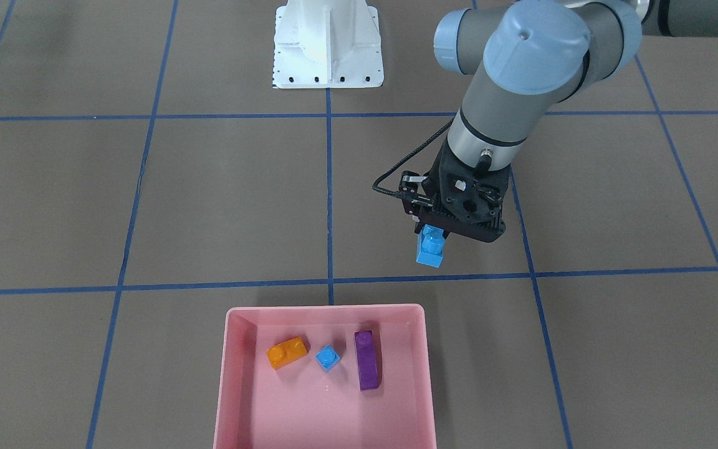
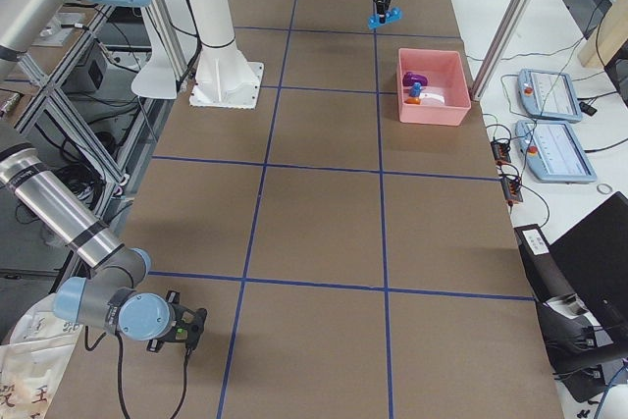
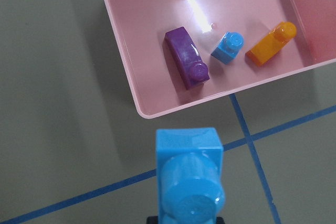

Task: Put all blocks into box

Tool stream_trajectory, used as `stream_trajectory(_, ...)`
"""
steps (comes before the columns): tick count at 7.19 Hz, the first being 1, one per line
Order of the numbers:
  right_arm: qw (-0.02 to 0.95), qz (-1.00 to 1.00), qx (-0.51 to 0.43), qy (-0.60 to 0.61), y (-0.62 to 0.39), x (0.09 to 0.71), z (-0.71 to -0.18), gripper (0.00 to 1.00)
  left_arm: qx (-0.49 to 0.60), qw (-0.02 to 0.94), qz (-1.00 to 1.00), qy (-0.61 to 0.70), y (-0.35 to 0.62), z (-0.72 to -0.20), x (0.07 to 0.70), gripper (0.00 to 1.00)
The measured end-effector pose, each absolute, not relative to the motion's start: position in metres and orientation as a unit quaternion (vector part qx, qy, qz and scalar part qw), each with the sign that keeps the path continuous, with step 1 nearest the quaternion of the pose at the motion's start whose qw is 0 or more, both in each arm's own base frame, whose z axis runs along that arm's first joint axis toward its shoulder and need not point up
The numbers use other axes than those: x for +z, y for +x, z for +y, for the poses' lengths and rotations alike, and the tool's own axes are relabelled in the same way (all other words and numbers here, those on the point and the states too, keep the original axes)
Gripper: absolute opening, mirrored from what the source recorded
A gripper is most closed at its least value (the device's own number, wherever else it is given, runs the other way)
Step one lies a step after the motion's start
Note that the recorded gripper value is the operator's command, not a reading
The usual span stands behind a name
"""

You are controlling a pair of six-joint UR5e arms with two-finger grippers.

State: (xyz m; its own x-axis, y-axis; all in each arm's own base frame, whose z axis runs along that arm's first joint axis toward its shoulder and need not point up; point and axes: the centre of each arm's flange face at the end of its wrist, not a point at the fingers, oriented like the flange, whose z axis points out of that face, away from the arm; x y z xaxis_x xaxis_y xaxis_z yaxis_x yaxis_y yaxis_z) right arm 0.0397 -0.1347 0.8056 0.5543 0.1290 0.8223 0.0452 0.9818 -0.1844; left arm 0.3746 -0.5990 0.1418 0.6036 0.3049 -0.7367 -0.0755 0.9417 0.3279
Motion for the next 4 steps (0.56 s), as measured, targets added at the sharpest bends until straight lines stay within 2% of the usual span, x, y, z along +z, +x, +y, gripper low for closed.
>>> stream_trajectory(1, 0.877, -0.473, 0.037, -0.077, 0.034, 0.773, -0.208, 0.0, 0.101, 0.888, 0.429, 0.131, 0.376, -0.613, 0.138, 0.0)
stream_trajectory(3, 0.877, -0.474, 0.051, -0.058, 0.021, 0.682, -0.397, 0.0, 0.095, 0.892, 0.424, 0.126, 0.407, -0.658, 0.13, 0.0)
stream_trajectory(4, 0.878, -0.472, 0.054, -0.053, 0.011, 0.618, -0.481, 0.0, 0.086, 0.888, 0.433, 0.132, 0.426, -0.682, 0.138, 0.2)
